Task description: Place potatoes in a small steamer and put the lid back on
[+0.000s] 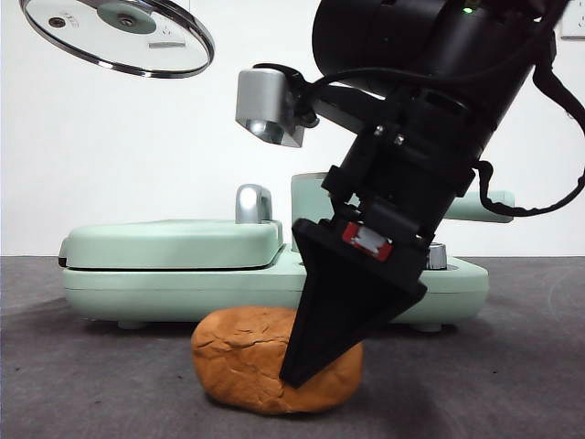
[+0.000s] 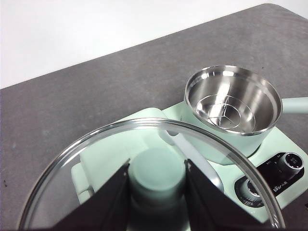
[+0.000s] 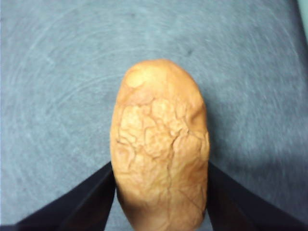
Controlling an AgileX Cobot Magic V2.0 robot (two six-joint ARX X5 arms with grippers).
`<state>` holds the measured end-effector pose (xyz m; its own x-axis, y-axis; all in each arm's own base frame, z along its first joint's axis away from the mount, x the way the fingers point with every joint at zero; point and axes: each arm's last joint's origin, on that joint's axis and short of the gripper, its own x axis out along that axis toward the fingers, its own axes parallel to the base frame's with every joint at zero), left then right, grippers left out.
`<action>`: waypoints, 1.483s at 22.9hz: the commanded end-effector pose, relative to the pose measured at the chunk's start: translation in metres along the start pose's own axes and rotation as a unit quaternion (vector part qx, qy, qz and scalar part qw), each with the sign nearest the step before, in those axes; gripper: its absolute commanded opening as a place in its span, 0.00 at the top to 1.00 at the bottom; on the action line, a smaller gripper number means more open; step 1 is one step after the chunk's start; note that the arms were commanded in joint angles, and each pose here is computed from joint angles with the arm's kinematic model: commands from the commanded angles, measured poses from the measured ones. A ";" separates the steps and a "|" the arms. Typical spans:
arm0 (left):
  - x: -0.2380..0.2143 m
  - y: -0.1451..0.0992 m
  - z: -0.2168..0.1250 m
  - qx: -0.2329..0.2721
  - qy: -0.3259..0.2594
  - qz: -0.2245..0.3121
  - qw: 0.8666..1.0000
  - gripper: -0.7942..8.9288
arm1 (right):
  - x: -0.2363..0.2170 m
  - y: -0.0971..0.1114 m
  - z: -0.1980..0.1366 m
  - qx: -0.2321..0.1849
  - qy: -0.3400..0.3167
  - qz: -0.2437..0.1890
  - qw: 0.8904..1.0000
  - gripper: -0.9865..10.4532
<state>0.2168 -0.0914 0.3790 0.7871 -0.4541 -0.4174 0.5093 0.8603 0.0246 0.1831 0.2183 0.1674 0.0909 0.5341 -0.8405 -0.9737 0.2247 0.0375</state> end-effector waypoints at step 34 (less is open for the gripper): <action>-0.004 0.000 0.007 0.005 -0.022 0.001 1.000 0.90 | -0.161 -0.138 0.074 0.334 -0.042 -0.203 0.919 0.69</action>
<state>0.2167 -0.0914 0.3790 0.7870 -0.4544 -0.4174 0.5097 0.8600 0.0247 0.3120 0.1568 0.3375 0.4585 0.3431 -0.8198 -0.4953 0.8646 0.0848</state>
